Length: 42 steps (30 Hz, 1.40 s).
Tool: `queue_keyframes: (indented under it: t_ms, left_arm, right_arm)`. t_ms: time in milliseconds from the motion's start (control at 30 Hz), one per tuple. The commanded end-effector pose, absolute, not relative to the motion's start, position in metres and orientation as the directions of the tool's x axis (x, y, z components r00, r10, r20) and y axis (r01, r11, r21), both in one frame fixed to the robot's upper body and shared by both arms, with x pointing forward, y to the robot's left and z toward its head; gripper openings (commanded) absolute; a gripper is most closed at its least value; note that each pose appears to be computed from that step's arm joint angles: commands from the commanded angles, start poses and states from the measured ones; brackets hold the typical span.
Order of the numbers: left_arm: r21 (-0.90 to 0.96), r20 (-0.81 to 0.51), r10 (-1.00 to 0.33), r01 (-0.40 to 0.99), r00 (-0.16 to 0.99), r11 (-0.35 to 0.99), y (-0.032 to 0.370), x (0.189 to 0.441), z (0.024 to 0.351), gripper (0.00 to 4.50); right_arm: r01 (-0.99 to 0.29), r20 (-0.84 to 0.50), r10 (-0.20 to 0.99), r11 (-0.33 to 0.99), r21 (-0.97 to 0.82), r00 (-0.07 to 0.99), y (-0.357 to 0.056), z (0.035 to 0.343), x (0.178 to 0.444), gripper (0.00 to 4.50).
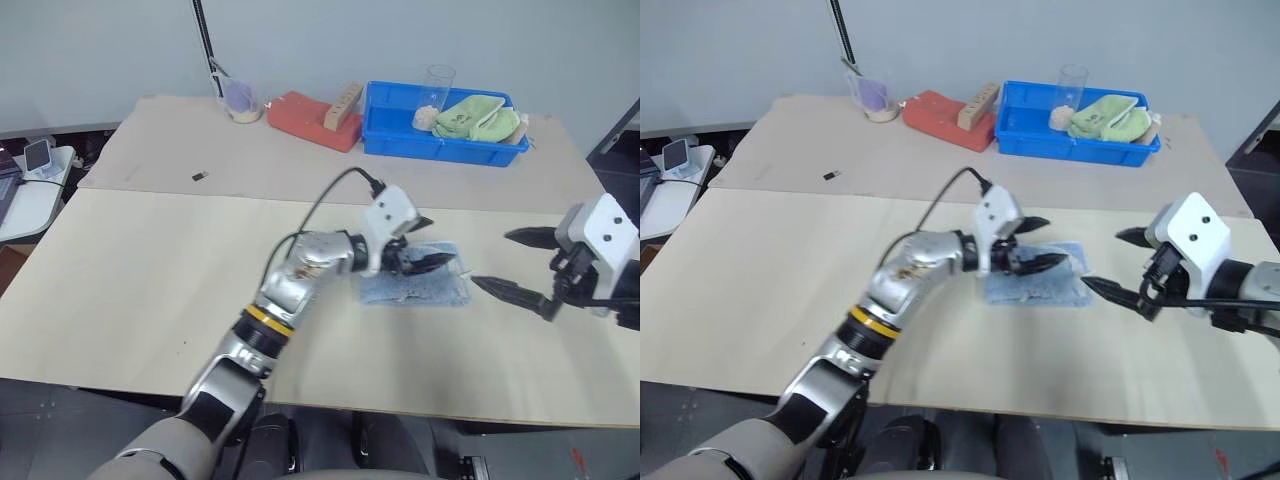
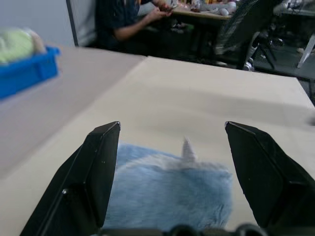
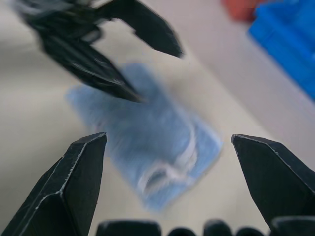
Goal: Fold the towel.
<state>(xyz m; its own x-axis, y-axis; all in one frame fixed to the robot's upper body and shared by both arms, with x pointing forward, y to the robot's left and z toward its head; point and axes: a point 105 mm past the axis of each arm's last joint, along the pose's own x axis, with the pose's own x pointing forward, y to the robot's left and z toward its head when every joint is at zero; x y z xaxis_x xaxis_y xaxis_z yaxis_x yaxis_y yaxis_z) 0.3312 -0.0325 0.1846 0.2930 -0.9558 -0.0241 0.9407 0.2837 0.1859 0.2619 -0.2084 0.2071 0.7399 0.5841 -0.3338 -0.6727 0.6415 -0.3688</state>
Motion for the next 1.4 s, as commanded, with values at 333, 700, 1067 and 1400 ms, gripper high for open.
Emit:
queue_keyframes:
  t_ms: [333,700,1067,1400]
  left_arm:
    - [0.248,-0.085,-0.973,0.951,0.213,0.186,0.04,0.276,0.177,0.0]
    - [0.162,-0.091,-0.923,0.92,0.374,0.357,-0.034,0.335,0.122,0.0]
    - [0.139,-0.24,-0.836,0.87,0.493,0.473,-0.035,0.359,0.063,0.0]
    - [0.171,0.079,-0.889,0.872,0.452,0.458,-0.039,0.343,0.153,0.0]
  right_arm:
    - [-0.678,-0.186,0.663,0.641,-0.36,0.725,-0.171,0.196,0.282,1.31]
    - [-0.545,-0.189,0.511,0.783,-0.302,0.839,-0.175,0.136,0.319,0.04]
    - [-0.304,-0.246,0.233,0.901,-0.31,0.941,-0.233,0.095,0.323,0.04]
    - [-0.249,-0.07,0.24,0.895,-0.37,0.968,-0.226,0.146,0.316,0.04]
